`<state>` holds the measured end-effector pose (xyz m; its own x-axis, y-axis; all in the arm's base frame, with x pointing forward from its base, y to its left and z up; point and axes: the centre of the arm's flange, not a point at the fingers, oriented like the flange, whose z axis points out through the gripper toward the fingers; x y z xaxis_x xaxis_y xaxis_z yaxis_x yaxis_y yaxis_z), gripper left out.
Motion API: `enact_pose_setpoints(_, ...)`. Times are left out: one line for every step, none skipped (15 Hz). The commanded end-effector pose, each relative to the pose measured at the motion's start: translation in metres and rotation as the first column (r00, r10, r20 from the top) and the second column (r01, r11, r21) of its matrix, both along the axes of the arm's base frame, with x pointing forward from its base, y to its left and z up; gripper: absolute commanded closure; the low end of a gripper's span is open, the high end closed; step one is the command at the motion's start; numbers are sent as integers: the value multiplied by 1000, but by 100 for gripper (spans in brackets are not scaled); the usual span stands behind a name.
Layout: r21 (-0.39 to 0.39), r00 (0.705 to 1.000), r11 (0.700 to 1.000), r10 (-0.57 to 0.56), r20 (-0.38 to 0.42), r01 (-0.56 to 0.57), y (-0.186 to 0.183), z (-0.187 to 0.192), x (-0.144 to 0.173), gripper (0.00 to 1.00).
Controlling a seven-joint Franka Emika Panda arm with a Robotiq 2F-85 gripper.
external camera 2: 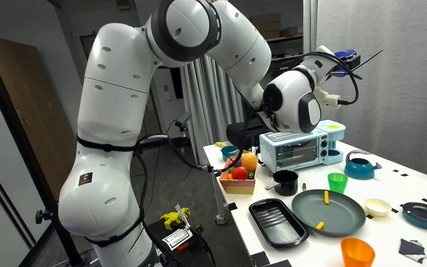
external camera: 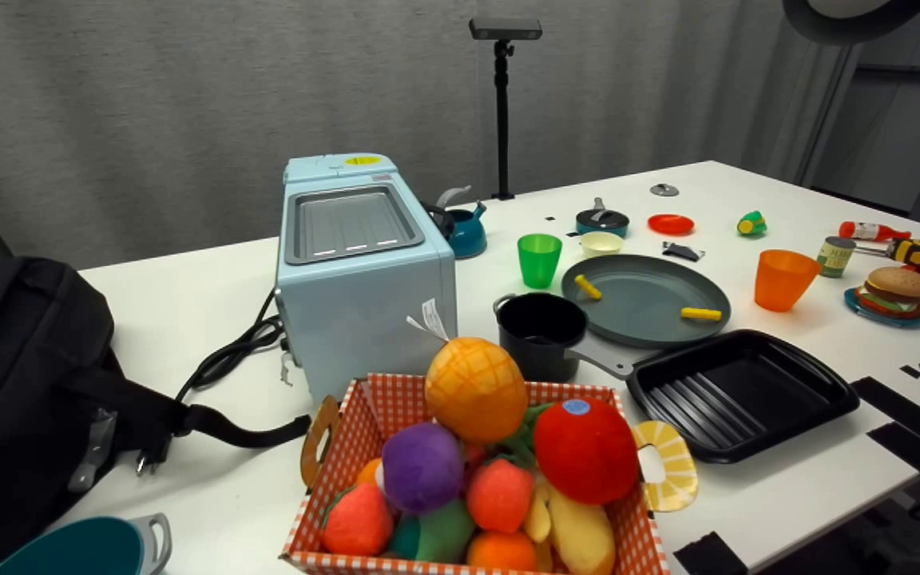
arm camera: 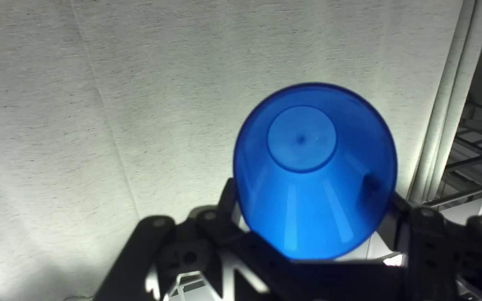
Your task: Pick up the blue and orange cups from the table and pour their contents on the grey plate.
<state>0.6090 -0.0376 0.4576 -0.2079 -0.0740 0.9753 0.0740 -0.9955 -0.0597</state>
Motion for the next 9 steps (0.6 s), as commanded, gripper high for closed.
enact_pose_setpoints(27,999,999,-43,23,42,-9,-17,-9,50)
enact_pose_setpoints(40,998,997,-67,7,67,-12,-17,-5,50)
enact_pose_setpoints(58,996,994,-93,-10,94,-16,-17,-1,50)
enact_pose_setpoints(76,992,989,-122,-35,124,-20,-18,3,50)
enact_pose_setpoints(94,986,983,-152,-68,158,-25,-18,9,50)
enact_pose_setpoints(115,974,973,-183,-132,199,-31,-16,18,50)
enact_pose_setpoints(135,960,963,-207,-190,234,-37,-14,25,50)
enact_pose_setpoints(154,941,951,-223,-255,267,-44,-12,37,50)
enact_pose_setpoints(167,920,939,-238,-312,300,-51,-10,46,50)
